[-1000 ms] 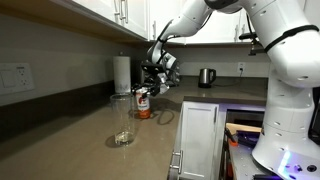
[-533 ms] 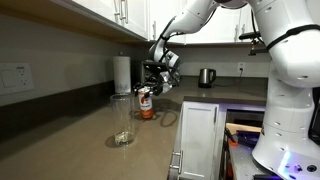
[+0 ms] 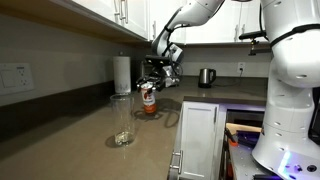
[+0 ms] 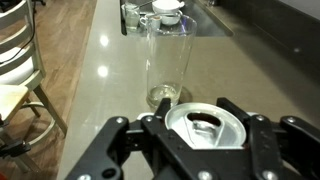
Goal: Pour the juice in the can into the glass.
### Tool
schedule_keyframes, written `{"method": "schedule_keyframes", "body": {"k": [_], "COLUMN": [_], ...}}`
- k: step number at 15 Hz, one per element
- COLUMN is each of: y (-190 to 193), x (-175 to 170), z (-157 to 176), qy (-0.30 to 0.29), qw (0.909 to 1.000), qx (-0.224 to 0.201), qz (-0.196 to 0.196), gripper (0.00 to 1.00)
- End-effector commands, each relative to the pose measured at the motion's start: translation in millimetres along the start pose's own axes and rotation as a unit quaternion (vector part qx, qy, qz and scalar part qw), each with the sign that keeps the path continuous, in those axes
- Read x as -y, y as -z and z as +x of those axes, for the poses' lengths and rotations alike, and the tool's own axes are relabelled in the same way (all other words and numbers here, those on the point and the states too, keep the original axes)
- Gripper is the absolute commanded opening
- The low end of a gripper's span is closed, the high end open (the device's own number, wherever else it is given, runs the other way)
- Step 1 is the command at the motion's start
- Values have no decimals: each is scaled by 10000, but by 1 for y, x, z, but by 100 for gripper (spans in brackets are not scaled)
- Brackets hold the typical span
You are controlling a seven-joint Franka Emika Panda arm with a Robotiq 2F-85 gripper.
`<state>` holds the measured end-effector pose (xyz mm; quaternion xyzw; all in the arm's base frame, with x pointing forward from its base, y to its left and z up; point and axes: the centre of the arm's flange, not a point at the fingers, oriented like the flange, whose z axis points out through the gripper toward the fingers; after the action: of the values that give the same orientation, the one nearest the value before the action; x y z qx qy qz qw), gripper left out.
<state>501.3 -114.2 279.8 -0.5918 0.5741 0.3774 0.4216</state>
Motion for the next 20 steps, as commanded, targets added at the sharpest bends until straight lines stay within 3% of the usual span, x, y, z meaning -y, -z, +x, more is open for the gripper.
{"method": "schedule_keyframes", "body": {"k": [1,12,13,20], "y": [8,5,6,3], "x": [-11,-10,-1,-1], "z": [-32,-78,-60,-64], "qy": [-41,348,368,404], "qw": [9995,9988,9989,9987], "qx": [-302,-242,-257,-247], "qz": [38,-230,-148,-175], "gripper": [27,27,52,52]}}
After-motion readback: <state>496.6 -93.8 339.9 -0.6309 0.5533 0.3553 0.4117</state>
